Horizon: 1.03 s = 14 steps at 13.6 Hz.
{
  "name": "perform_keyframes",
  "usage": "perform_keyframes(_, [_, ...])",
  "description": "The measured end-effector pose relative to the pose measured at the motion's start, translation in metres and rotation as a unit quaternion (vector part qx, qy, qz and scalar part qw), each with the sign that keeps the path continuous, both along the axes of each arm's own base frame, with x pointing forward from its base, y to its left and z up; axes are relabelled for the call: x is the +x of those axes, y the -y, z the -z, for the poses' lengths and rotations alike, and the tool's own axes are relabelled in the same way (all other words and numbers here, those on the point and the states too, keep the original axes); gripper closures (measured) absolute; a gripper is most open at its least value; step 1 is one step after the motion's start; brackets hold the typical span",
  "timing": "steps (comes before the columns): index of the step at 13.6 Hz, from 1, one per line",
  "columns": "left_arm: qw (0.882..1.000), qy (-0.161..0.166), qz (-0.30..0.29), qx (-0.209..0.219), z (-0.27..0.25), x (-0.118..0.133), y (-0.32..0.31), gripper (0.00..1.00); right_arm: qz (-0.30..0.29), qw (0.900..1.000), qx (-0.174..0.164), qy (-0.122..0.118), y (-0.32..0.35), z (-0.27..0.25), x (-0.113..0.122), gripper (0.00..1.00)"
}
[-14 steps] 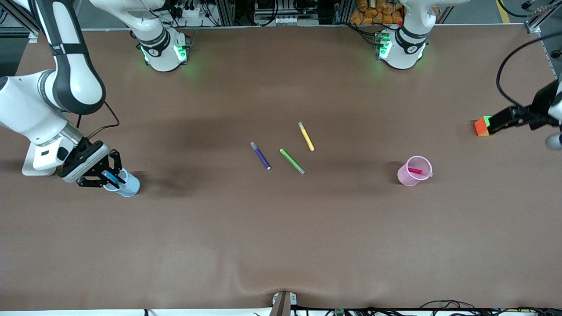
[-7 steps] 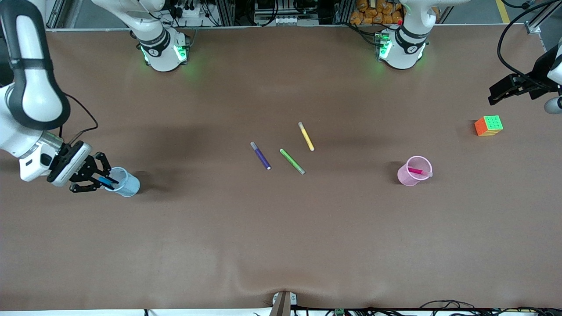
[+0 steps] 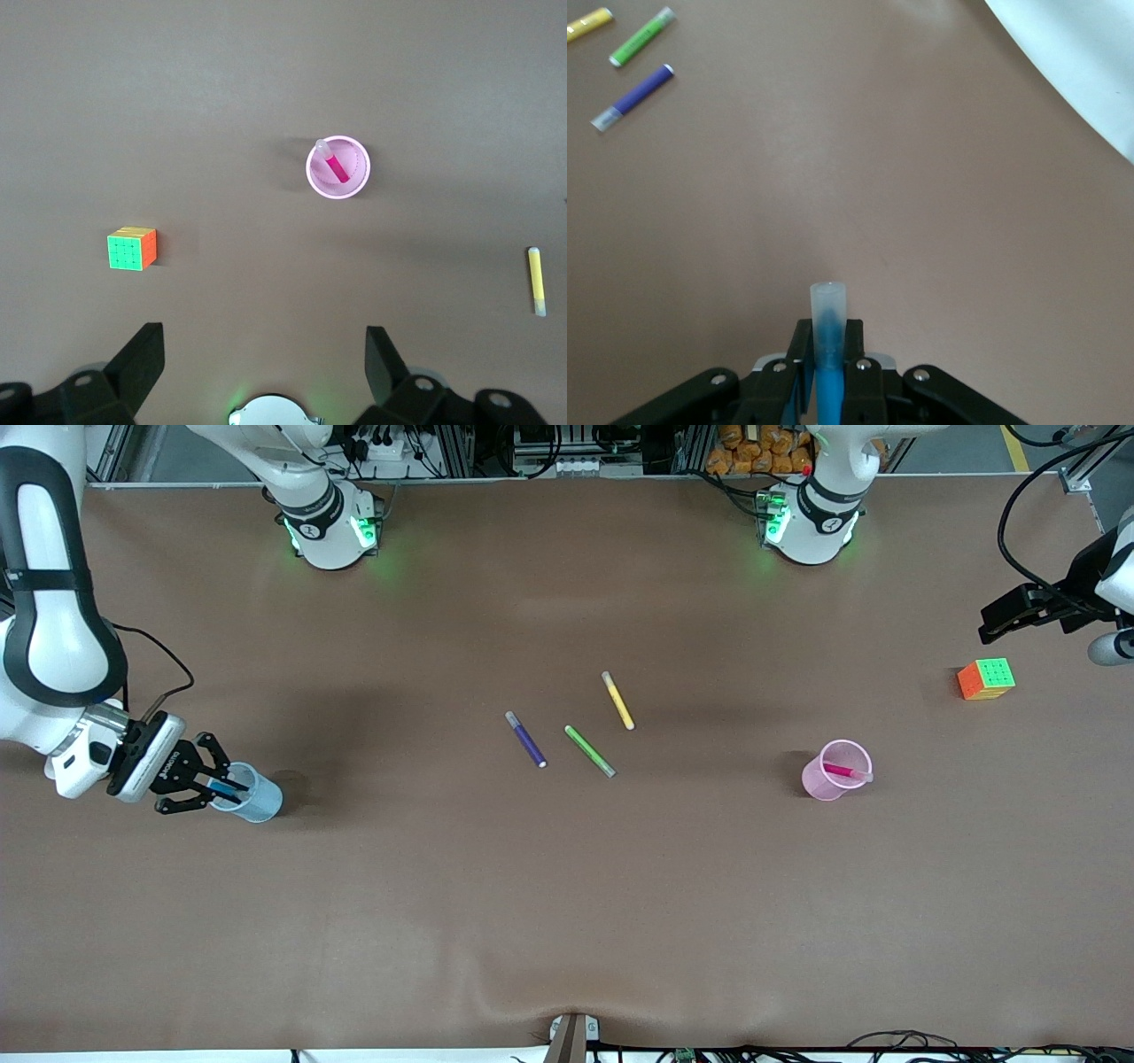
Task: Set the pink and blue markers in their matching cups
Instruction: 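Lower the blue marker into the light blue cup with the right gripper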
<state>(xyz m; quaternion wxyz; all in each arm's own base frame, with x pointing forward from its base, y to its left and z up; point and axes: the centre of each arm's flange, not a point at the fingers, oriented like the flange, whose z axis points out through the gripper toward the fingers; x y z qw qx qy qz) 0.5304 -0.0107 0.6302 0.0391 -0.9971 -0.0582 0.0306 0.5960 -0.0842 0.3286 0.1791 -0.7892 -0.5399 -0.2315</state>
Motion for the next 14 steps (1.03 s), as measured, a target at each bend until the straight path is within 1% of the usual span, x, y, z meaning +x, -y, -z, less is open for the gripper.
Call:
perform_keyframes(2, [1.000,0.000,-0.003,-0.003,0.000,0.000,-0.003,0.00,-0.003,1.000,0.020,-0.006,0.006,0.011,-0.003,0.83])
perform_keyframes(6, [1.000,0.000,-0.012,-0.022,0.000,0.000,-0.009,0.00,-0.002,0.999,0.048,-0.008,0.013,0.014,-0.006,0.83])
perform_keyframes(8, [1.000,0.000,-0.012,-0.022,0.000,0.000,-0.009,0.00,-0.001,0.998,0.067,-0.002,0.017,0.016,-0.007,0.83])
perform_keyframes(10, [1.000,0.000,-0.013,-0.023,0.000,0.000,-0.010,0.00,-0.003,0.997,0.082,0.012,0.021,0.018,-0.007,0.83])
perform_keyframes(11, [1.000,0.000,-0.014,-0.023,0.000,0.000,-0.011,0.00,-0.006,0.996,0.089,0.015,0.022,0.021,-0.008,0.83])
perform_keyframes(14, [1.000,-0.005,-0.015,-0.023,0.000,-0.002,-0.011,0.00,-0.002,0.995,0.104,0.009,0.033,0.031,-0.012,0.83])
